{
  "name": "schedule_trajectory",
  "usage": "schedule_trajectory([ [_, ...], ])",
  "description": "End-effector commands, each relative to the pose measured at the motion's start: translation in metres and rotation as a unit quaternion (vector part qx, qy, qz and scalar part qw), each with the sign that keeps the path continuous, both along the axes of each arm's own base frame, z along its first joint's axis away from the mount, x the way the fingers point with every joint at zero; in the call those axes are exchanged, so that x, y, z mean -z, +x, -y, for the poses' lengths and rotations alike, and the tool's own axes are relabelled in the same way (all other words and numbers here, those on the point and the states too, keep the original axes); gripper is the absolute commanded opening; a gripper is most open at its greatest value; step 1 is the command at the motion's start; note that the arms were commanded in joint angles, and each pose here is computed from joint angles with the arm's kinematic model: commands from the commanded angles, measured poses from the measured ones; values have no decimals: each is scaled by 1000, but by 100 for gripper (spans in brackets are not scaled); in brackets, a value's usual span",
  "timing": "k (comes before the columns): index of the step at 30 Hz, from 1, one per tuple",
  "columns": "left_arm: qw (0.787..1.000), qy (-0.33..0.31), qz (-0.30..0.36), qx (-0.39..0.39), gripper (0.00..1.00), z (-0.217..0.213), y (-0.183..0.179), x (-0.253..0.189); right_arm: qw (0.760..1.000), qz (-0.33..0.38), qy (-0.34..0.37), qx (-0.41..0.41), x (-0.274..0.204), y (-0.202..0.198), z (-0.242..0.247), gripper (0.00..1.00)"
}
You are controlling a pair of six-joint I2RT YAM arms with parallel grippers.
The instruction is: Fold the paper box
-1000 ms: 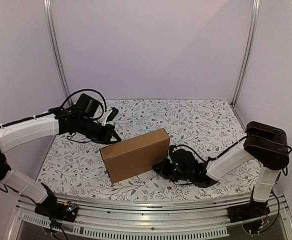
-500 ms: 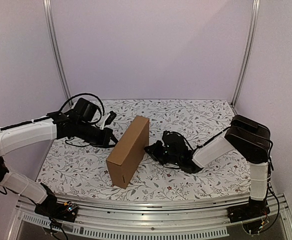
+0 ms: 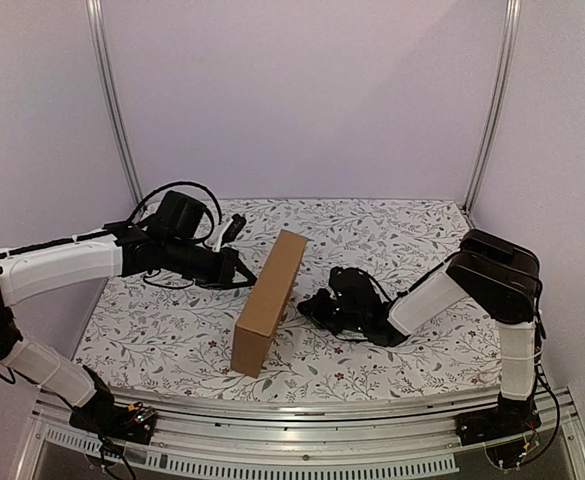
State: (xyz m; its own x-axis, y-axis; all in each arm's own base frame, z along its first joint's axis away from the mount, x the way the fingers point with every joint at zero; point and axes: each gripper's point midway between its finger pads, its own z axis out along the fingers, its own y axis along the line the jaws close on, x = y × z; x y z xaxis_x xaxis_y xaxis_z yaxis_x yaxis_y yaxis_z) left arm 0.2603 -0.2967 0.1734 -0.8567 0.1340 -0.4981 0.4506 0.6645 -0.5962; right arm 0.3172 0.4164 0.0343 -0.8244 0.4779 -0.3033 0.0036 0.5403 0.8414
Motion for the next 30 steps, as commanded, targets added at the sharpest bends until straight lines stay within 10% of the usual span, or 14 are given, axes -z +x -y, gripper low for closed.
schedule_trajectory([
  [1,999,-31,11,31,0,35,-2,-11,999,7,-39,-22,1,-9,17,0],
  [20,1000,-7,10,27,0,56,16,22,979,6,-203,29,19,-37,166,2],
  [30,997,48,45,-28,13,14,32,22,936,102,-338,15,-62,-21,195,16],
])
